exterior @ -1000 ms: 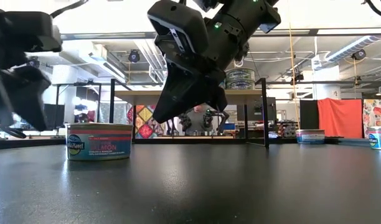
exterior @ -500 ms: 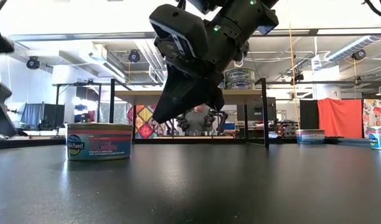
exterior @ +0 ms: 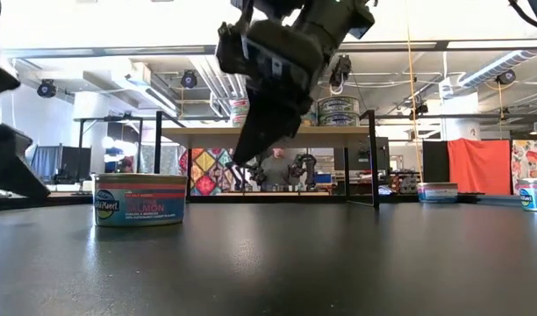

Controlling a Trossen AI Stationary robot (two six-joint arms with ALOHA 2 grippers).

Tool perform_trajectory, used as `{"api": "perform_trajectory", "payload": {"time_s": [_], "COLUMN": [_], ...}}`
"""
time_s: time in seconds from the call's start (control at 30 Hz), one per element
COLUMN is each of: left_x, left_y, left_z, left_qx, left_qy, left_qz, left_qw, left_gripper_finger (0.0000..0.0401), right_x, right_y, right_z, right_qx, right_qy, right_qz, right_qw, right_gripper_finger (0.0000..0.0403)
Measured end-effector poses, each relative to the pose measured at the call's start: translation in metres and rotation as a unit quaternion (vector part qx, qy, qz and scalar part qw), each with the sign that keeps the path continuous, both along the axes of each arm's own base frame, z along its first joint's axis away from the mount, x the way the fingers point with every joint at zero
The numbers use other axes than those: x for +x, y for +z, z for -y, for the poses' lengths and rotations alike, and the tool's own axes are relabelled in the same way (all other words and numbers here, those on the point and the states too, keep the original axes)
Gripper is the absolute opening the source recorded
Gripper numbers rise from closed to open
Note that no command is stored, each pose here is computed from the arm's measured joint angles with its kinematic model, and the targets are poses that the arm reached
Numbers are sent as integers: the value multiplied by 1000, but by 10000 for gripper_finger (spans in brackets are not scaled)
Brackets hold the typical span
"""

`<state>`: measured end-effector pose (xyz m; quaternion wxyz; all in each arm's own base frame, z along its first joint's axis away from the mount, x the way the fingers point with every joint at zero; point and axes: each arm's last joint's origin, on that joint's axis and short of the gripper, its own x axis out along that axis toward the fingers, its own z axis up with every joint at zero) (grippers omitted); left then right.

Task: Stack canned seafood by type on shelf
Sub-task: Put the bottom left blue pink tuna can on the shelf

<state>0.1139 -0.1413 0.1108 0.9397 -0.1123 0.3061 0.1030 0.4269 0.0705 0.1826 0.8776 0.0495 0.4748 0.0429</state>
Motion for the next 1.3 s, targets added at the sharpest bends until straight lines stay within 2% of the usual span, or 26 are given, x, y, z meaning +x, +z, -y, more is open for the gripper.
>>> {"api": "perform_trajectory", "payload": {"time_s": [0.13, 0.27, 0.37, 0.47, 0.83, 0.97, 1.07, 1.3], "left_x": [-4, -5, -1, 6, 19, 30, 37, 45], "left_y": [-17, -25, -27, -30, -48, -50, -49, -47], "left_z": [-9, -19, -24, -21, -12, -9, -3, -7], "left_qx": [20, 3, 21, 41, 96, 74, 80, 62], "left_qy": [-20, 8, 20, 3, -4, 1, -12, 20], "left_qz": [0, 9, 32, 37, 55, 65, 75, 83], "left_qw": [1000, 1000, 999, 998, 994, 995, 994, 994], "left_gripper_finger": [385, 385, 385, 385, 385, 385, 385, 385], "right_x": [-1, 2, 4, 10, 64, 84, 96, 105], "right_y": [-2, -3, -14, -30, -44, -36, -32, -33], "right_z": [8, 13, 17, 16, 6, 3, -1, -5], "right_qx": [-14, -23, -17, -11, 13, 35, 59, 66], "right_qy": [20, 30, 14, 11, -20, -28, -22, -23], "right_qz": [-9, -1, -15, -18, -52, -39, -33, -62], "right_qw": [1000, 999, 1000, 1000, 998, 998, 997, 996], "right_gripper_finger": [13, 13, 13, 13, 13, 13, 13, 13]}}
